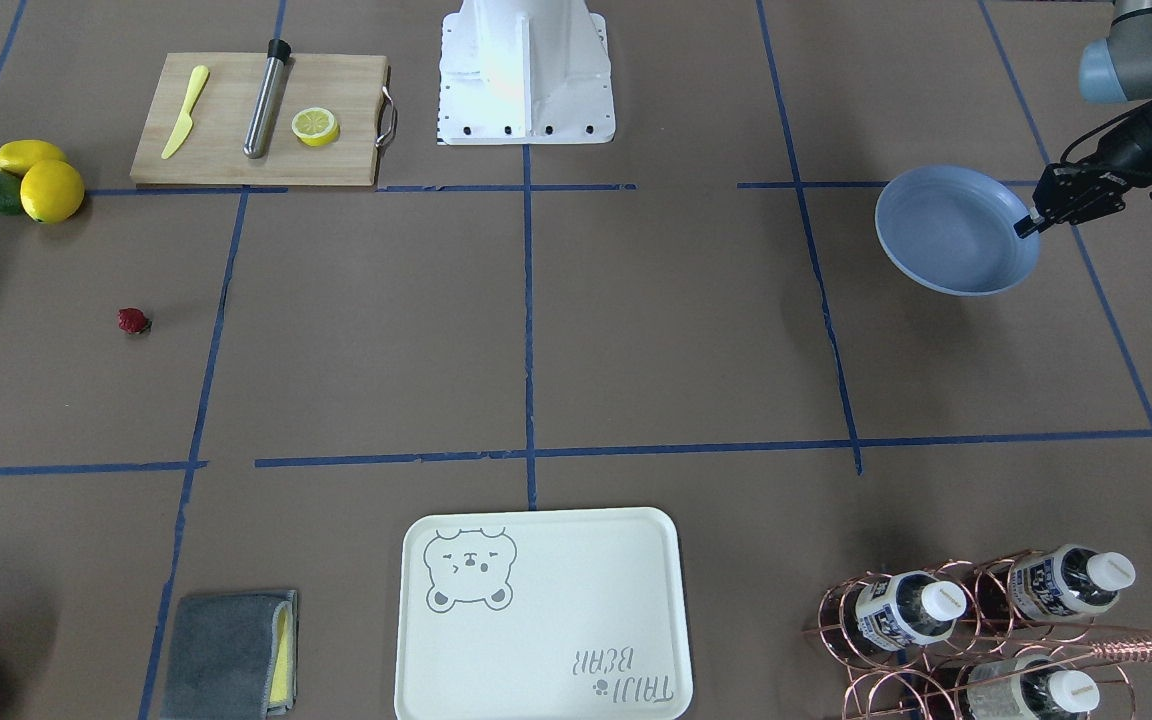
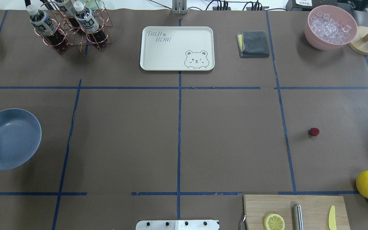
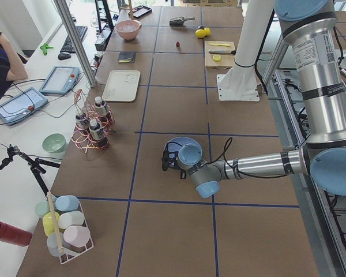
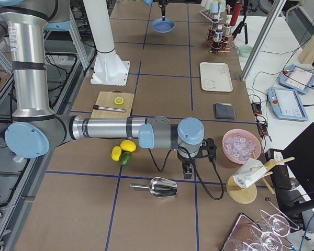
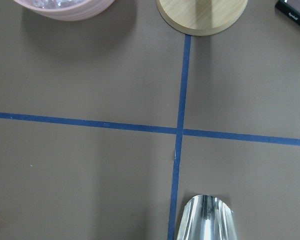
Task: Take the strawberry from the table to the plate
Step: 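Slide the plate to table center with left gripper while right arm moves in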
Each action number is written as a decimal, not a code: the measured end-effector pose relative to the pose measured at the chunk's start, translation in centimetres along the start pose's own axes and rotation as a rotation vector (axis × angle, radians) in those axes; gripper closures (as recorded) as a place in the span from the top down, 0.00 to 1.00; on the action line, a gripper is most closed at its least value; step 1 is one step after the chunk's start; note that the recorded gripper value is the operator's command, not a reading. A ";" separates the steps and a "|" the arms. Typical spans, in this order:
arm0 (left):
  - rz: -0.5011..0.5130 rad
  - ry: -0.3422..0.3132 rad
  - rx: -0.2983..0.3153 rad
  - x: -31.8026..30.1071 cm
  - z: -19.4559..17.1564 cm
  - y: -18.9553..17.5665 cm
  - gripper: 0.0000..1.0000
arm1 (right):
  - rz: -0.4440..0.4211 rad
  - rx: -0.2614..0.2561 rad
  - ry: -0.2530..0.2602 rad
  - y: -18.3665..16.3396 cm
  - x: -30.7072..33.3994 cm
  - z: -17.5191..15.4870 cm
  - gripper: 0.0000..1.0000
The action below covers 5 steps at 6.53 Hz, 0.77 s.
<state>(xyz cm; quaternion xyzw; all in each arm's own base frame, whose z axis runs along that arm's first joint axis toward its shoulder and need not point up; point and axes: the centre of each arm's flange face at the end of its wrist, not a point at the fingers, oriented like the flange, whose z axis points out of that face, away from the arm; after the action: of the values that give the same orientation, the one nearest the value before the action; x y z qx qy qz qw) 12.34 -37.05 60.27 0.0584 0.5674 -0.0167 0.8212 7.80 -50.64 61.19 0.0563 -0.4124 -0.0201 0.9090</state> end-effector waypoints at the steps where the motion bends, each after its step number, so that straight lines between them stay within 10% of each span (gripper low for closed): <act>1: -0.038 0.023 0.015 3.4 0.6 -3.1 0.00 | -0.010 0.017 -0.003 -0.8 -1.1 -1.0 1.00; 5: -0.268 0.110 -0.005 24.9 10.7 -10.0 0.00 | 0.057 0.042 -0.014 -1.6 -3.3 -2.0 1.00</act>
<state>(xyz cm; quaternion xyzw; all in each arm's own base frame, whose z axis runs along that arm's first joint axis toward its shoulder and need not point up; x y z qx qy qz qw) 30.20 -47.26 39.93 -0.0190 0.6142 -0.1217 0.7795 7.11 -51.77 57.23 0.0636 -0.4207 0.0140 0.9049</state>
